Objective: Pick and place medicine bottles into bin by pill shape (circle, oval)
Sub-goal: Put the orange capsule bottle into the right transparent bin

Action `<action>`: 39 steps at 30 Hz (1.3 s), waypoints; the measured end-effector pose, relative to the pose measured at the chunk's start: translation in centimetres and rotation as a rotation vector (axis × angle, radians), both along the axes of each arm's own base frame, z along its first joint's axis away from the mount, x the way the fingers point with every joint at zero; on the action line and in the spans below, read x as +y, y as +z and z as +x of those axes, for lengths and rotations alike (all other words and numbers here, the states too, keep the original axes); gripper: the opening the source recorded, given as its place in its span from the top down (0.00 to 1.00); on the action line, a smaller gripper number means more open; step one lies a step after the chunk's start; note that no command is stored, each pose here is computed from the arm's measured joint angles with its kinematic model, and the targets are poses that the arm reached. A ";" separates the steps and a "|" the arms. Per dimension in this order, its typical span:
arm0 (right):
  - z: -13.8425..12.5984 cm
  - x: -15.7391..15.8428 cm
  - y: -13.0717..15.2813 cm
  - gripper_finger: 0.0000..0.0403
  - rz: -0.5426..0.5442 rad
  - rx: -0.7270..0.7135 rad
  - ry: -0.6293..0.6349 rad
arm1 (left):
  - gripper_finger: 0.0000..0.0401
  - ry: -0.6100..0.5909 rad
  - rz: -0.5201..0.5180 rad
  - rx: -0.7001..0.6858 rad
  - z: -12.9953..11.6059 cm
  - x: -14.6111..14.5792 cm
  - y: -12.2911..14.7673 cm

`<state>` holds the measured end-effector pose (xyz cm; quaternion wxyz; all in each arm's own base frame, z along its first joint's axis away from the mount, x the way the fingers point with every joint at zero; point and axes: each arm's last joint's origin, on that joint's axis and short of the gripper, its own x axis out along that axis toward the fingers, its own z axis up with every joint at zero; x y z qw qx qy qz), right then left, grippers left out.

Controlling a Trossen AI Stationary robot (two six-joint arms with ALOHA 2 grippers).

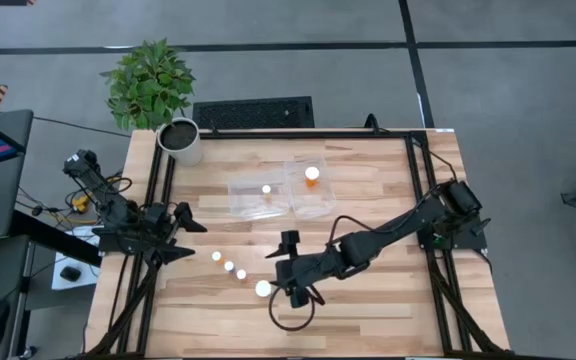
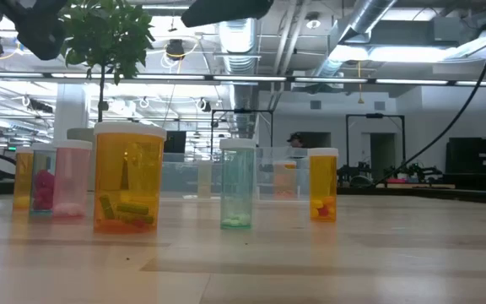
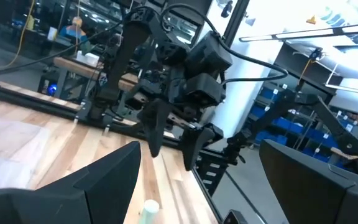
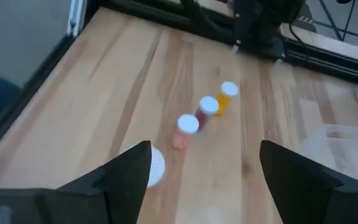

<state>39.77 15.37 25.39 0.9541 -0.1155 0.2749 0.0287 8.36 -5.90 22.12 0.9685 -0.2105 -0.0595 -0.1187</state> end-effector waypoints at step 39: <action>3.2 1.7 -7.9 0.24 0.143 0.064 0.048 | 0.20 0.008 -0.007 0.031 0.1 0.0 -0.3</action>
